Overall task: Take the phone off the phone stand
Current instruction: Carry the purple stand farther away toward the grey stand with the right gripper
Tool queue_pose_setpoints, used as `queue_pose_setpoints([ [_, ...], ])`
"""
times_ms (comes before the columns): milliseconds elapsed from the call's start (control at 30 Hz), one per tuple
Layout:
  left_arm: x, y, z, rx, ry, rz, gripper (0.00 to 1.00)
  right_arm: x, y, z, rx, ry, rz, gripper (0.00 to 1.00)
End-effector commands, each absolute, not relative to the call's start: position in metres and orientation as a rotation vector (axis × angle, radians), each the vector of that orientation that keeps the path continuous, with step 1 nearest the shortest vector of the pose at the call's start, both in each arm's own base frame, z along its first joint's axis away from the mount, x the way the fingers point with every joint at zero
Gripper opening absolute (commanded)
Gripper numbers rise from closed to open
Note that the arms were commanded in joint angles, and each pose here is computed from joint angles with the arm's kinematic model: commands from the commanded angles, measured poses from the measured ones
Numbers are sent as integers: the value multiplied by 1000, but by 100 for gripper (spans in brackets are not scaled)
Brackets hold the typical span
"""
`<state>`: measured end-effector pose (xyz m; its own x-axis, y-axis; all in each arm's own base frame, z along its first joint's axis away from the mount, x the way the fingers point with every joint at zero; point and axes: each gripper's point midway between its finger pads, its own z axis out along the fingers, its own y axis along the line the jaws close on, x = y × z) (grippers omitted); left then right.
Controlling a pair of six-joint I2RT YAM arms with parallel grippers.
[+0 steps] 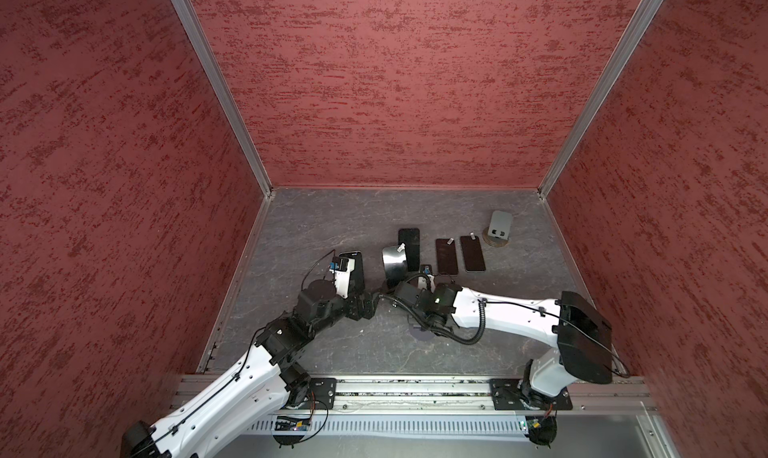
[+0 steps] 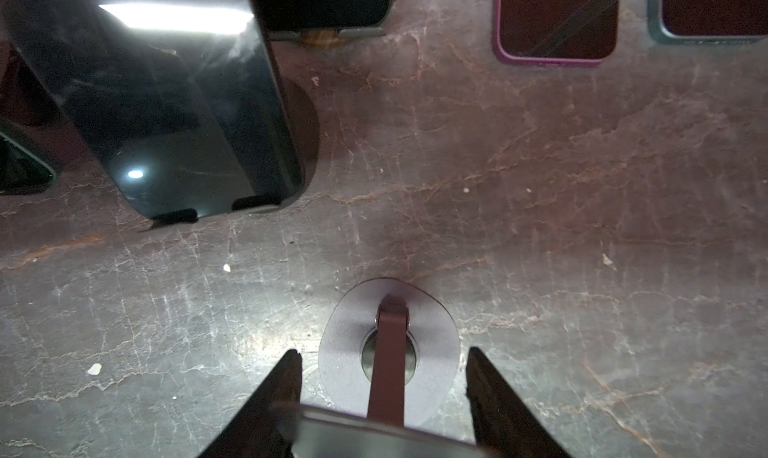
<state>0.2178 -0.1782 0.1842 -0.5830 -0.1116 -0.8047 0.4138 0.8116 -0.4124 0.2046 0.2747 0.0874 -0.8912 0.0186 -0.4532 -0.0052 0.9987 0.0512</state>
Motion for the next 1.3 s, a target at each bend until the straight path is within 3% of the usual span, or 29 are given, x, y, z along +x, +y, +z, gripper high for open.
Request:
queue_pose_setpoints([
  [0,218,-178,180,220,2082,-735,100,209,265,102,44,2601,82,56],
  [567,218,-178,181,206,2089,-740,100,234,175,118,289,2515,106,55],
  [1267,219,-176,177,199,2102,-724,100,307,96,166,402,2368,7,55],
])
